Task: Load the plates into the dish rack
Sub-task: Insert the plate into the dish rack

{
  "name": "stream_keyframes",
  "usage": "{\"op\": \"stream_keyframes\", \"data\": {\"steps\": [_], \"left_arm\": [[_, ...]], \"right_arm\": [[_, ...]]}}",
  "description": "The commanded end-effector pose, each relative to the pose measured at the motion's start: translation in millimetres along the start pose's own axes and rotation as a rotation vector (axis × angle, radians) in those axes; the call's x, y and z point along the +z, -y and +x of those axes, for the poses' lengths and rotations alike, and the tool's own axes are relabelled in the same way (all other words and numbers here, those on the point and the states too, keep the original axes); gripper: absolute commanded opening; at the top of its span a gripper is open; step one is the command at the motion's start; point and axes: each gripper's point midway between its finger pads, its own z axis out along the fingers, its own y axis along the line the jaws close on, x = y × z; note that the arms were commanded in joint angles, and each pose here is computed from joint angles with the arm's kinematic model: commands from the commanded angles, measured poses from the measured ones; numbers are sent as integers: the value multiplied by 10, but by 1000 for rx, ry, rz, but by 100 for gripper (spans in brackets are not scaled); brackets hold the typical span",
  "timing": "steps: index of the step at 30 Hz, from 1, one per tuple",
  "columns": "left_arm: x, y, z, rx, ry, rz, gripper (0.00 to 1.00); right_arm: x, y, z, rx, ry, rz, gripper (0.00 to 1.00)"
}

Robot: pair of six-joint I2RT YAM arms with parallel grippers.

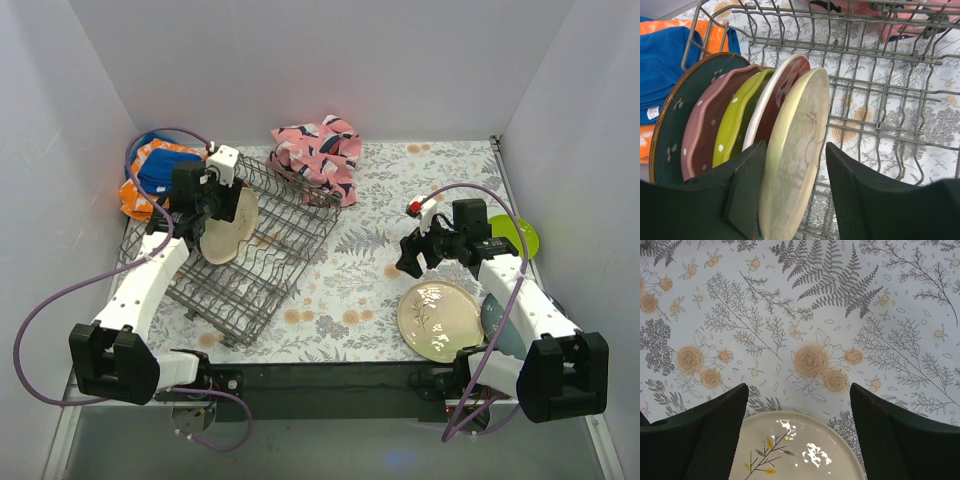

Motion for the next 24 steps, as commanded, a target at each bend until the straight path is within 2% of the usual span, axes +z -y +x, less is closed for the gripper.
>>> {"op": "stream_keyframes", "data": {"steps": [1, 12, 18, 24], "left_arm": [[-229, -132, -329, -15, 95, -52, 50], [-306, -124, -318, -34, 101, -54, 49], [-464, -169, -568, -51, 161, -65, 50], [-659, -179, -782, -112, 218, -67, 54]], "right_arm": [[-57, 24, -207, -45, 62, 3, 87], [-72, 9, -225, -50, 68, 2, 87], [-91, -9, -224, -56, 67, -2, 87], [-125, -15, -190, -86, 43, -6, 87]]}}
